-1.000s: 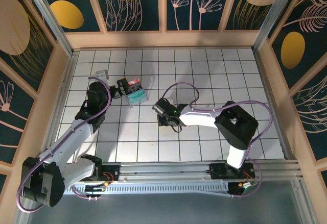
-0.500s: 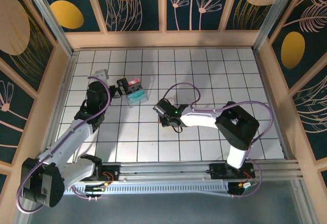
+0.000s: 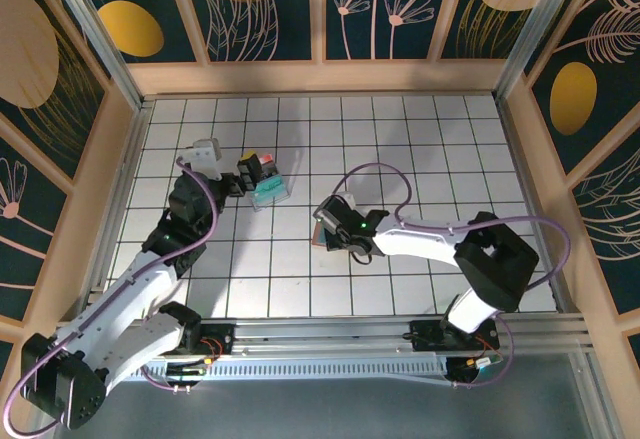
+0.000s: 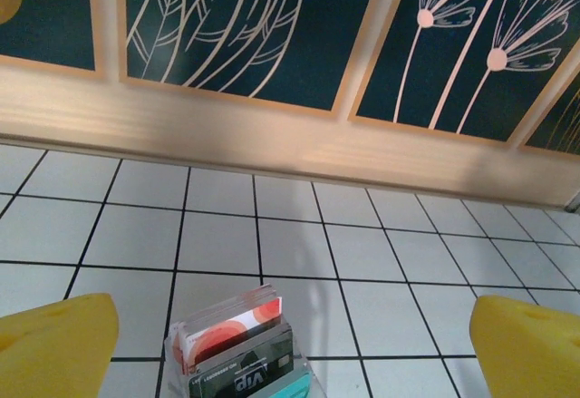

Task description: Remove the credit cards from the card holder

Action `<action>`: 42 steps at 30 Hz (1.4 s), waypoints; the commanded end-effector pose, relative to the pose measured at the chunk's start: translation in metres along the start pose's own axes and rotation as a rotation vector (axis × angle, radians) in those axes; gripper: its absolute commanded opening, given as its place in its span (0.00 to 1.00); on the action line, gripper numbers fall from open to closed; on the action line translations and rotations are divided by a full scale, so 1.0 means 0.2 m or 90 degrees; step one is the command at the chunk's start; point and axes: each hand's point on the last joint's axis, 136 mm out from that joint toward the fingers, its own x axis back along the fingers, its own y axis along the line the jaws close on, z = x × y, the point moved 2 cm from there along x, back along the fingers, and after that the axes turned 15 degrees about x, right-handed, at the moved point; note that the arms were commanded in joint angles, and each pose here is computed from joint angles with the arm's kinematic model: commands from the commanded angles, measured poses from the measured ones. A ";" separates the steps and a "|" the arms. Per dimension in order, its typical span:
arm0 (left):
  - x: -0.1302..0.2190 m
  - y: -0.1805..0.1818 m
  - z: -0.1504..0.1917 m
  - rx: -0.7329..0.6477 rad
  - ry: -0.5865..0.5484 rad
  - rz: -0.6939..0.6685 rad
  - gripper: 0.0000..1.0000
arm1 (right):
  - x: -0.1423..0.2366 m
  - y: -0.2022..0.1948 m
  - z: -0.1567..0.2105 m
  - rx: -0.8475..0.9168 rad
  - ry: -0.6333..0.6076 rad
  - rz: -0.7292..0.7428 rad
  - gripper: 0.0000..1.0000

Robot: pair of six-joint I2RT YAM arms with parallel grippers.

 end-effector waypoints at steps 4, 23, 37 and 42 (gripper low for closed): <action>-0.03 -0.01 0.00 -0.013 -0.018 -0.004 0.99 | 0.01 -0.15 0.07 -0.032 0.006 0.050 0.21; -0.08 -0.04 0.13 -0.045 0.022 -0.028 0.99 | 0.03 -0.44 0.15 -0.111 0.008 0.095 0.25; -0.10 -0.19 0.63 -0.171 0.158 -0.032 0.99 | 0.09 -0.68 0.18 -0.172 0.009 0.134 0.30; -0.10 -0.27 0.86 -0.194 0.223 -0.003 0.99 | 0.12 -0.69 0.15 -0.182 0.003 0.125 0.30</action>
